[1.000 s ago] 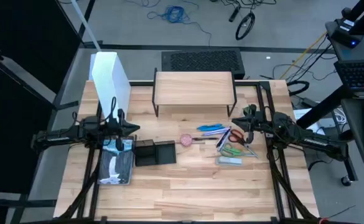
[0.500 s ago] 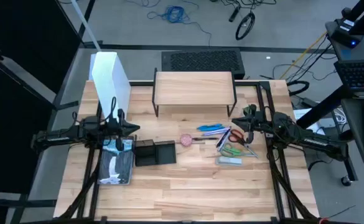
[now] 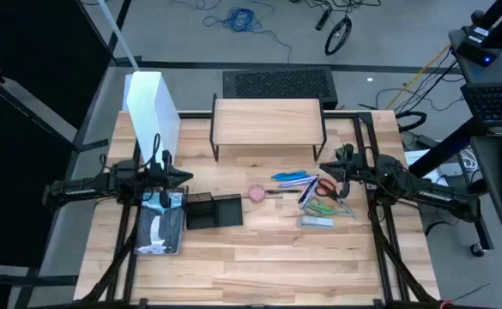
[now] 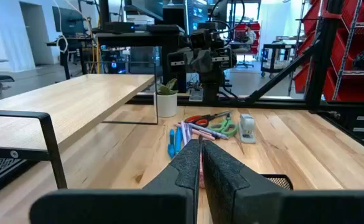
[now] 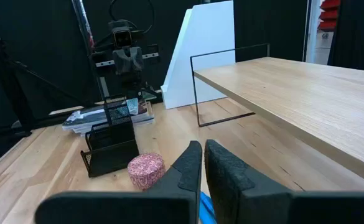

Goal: Stock shelves

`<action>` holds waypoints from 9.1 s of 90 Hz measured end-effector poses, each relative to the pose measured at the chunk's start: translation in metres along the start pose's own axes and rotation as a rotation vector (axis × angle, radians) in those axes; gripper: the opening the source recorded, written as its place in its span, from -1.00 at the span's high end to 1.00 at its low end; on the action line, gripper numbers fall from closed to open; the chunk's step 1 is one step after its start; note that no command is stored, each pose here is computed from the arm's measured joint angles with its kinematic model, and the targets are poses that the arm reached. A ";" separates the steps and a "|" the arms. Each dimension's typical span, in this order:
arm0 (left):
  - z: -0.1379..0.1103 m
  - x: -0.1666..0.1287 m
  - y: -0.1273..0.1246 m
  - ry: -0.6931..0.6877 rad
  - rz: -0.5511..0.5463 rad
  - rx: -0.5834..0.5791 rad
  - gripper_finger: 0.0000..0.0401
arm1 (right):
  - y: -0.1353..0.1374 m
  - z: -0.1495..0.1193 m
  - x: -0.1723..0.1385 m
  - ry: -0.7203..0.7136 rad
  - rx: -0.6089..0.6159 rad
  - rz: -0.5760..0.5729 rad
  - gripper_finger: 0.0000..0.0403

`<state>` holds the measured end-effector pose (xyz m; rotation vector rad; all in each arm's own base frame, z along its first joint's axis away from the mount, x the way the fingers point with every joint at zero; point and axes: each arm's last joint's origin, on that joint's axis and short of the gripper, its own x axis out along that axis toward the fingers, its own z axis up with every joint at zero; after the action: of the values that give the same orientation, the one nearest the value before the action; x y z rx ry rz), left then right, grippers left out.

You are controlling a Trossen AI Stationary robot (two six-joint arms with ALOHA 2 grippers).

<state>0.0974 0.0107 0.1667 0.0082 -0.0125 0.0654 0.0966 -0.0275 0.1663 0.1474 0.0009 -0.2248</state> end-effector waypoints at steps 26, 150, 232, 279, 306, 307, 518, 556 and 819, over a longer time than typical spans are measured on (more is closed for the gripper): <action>0.000 0.000 0.000 0.000 0.000 0.000 0.98 | 0.000 0.001 0.000 -0.012 0.037 0.002 0.97; 0.000 0.000 0.000 0.000 0.000 0.000 0.98 | 0.082 0.097 0.213 0.866 -0.424 -0.130 0.97; 0.000 0.000 0.000 0.001 0.002 0.000 0.98 | 0.081 -0.012 0.256 1.271 -0.318 -0.008 0.21; 0.000 0.000 0.000 0.000 0.003 0.000 0.98 | 0.077 -0.039 0.265 1.307 -0.303 -0.027 0.25; 0.000 0.000 0.000 0.001 0.003 0.000 0.98 | 0.076 -0.044 0.261 1.320 -0.301 -0.026 0.90; 0.000 0.000 0.000 0.001 0.003 0.000 0.98 | 0.076 -0.044 0.261 1.320 -0.300 -0.026 0.90; 0.000 0.000 0.000 0.000 0.007 0.000 0.98 | 0.174 -0.055 0.175 1.207 -0.999 0.603 0.42; 0.000 0.000 0.000 0.001 0.007 0.000 0.98 | 0.159 -0.060 0.194 1.244 -0.597 0.492 0.95; 0.000 0.000 0.000 0.002 0.010 0.000 0.98 | 0.134 0.000 0.366 0.243 -0.161 0.170 0.13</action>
<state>0.0974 0.0110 0.1666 0.0081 -0.0109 0.0756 0.4832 0.0205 0.1791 0.0134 0.2472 -0.0351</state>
